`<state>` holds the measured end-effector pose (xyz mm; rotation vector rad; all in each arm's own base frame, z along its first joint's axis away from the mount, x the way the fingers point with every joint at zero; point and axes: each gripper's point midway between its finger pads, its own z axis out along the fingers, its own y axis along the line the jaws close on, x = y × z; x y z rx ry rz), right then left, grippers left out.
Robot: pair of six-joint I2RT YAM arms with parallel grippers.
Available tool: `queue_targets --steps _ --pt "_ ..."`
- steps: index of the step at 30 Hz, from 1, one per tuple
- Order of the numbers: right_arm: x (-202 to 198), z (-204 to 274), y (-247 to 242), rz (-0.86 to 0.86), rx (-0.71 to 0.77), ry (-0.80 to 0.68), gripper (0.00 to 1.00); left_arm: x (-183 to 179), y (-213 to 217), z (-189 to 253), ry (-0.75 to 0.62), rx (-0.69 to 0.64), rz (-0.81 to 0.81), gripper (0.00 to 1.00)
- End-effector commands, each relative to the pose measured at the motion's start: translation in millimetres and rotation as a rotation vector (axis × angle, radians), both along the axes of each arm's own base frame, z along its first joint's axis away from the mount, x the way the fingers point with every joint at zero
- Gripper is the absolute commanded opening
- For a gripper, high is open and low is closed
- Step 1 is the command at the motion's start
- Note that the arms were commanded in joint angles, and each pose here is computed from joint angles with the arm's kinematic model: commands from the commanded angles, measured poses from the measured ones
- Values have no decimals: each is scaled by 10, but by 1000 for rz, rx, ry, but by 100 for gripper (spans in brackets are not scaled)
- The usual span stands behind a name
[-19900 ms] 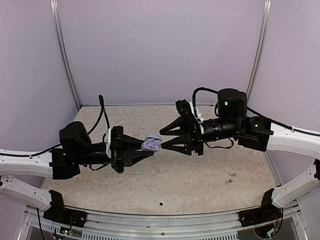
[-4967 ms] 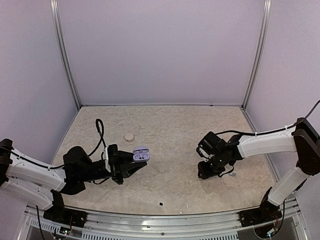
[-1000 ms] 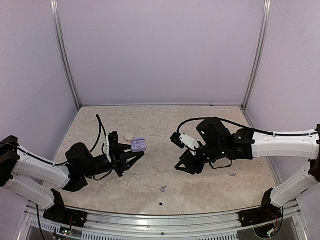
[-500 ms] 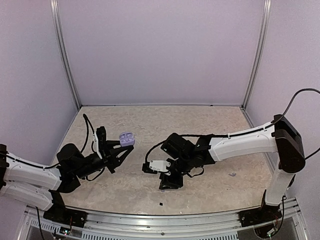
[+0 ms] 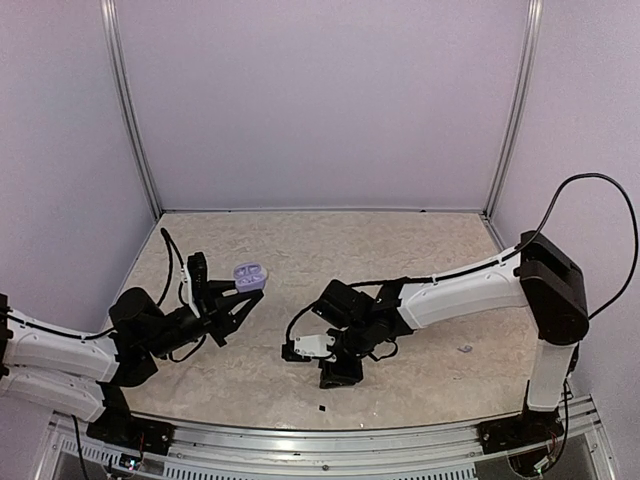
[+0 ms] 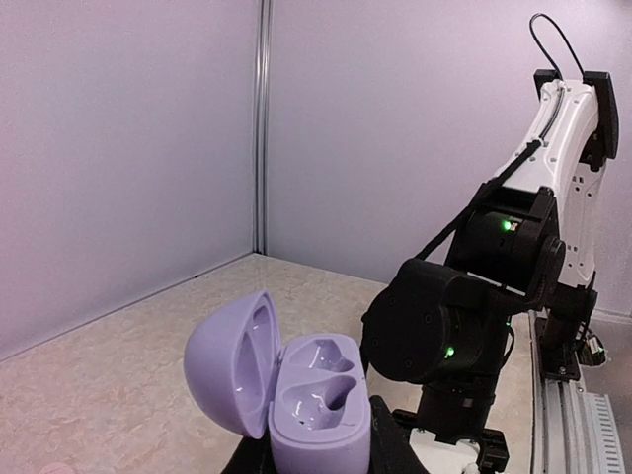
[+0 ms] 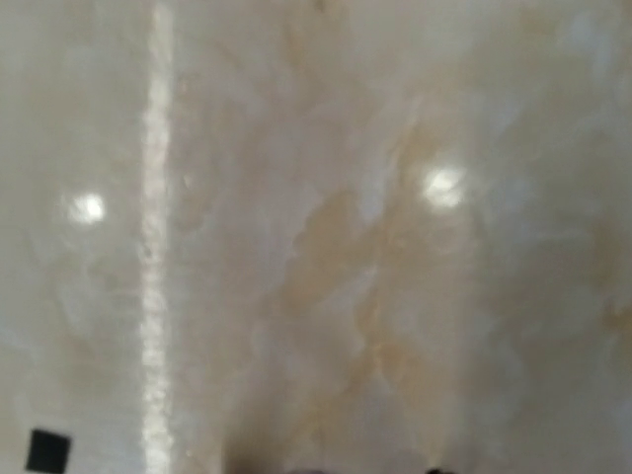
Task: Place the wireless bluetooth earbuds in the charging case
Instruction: Move the left earbud to the center of the board.
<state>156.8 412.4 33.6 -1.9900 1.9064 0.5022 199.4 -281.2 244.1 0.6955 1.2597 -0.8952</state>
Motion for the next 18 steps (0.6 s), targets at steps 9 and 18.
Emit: queue_targets --steps 9,18 --pt "284 -235 -9 -90 -106 -59 36 29 53 51 -19 -12 18 3" --pt "496 -267 -206 -219 -137 -5 27 51 60 42 -22 -5 28 3"
